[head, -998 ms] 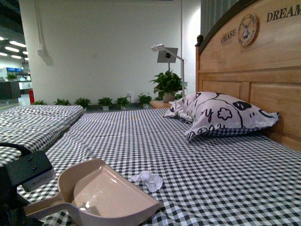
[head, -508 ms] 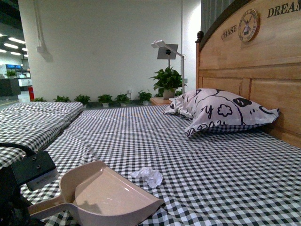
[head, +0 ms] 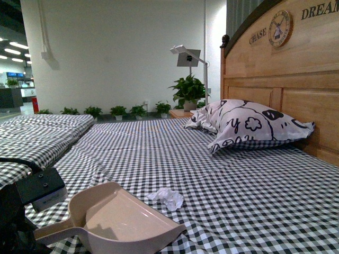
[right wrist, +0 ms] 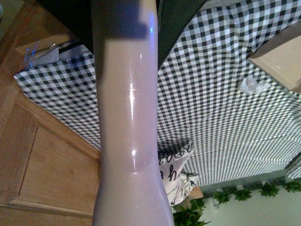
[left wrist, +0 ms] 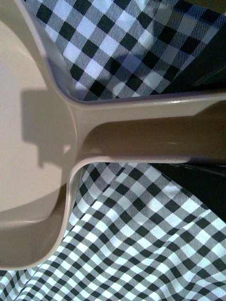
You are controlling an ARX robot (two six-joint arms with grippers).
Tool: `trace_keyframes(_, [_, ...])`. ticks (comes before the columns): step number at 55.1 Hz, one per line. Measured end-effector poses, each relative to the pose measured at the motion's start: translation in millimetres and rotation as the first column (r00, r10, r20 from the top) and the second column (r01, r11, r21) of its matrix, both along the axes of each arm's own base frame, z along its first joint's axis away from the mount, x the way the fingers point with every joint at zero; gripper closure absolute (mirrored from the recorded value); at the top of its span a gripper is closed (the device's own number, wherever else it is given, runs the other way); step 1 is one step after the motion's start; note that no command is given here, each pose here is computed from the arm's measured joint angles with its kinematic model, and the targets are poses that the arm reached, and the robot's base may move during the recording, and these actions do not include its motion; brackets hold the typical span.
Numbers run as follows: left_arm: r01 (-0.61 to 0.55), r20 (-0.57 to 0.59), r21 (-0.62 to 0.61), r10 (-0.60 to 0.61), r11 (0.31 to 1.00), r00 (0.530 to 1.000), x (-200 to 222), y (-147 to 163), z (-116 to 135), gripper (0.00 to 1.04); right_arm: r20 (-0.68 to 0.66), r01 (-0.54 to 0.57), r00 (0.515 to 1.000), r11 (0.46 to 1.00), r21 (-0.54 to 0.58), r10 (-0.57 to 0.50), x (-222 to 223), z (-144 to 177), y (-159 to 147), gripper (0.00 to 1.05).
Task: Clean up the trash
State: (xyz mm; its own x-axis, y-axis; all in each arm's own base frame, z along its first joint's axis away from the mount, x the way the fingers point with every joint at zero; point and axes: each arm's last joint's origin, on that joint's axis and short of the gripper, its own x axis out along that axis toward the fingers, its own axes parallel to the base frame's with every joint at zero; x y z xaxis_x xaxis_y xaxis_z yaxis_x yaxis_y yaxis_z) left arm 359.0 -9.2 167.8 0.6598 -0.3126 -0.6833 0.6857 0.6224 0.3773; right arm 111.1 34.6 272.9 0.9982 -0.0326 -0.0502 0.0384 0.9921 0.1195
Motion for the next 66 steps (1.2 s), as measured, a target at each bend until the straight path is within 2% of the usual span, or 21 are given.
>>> trace_keyframes(6, [0.0,0.0,0.0,0.0,1.0,1.0,0.0,-0.1,0.0,0.78,-0.032,-0.018,0.999,1.0,-0.006,0.018,1.2,-0.8,0.4,0.86])
trace_keyframes(11, [0.0,0.0,0.0,0.0,1.0,1.0,0.1,-0.1,0.1,0.78,-0.255,-0.124,0.961,0.991,-0.045,0.109,12.9,1.2,0.2,0.86])
trace_keyframes(14, [0.002,0.0,0.0,-0.002,1.0,1.0,0.1,-0.7,0.1,0.78,-0.317,-0.162,0.937,0.986,-0.036,0.143,29.6,-0.5,0.9,0.86])
trace_keyframes(23, [0.003,0.0,-0.001,-0.003,1.0,1.0,0.0,-0.8,0.1,0.78,-0.351,-0.193,0.922,0.98,-0.055,0.163,87.4,3.0,5.7,0.86])
trace_keyframes(37, [0.004,0.0,-0.001,-0.004,1.0,1.0,0.0,-1.3,0.1,0.78,-0.42,-0.255,0.891,0.956,-0.147,0.173,195.8,-2.9,38.4,0.86])
trace_keyframes(48, [0.004,0.0,-0.001,-0.004,1.0,1.0,0.0,-1.3,0.1,0.78,-0.513,-0.269,0.853,0.927,-0.263,0.102,260.8,-40.8,72.2,0.86])
trace_keyframes(55, [0.004,0.0,-0.001,-0.004,1.0,1.0,0.0,-1.3,0.1,0.78,-0.546,-0.27,0.836,0.9,-0.343,0.043,281.7,-65.2,90.9,0.86])
trace_keyframes(62, [0.004,0.0,-0.001,-0.004,1.0,1.0,0.0,-1.3,0.1,0.78,-0.557,-0.292,0.83,0.85,-0.438,-0.002,301.0,-93.7,118.7,0.86])
trace_keyframes(66, [0.004,0.0,-0.001,-0.004,1.0,1.0,0.0,-1.3,0.1,0.78,-0.567,-0.321,0.824,0.825,-0.464,0.002,304.5,-106.3,130.2,0.86])
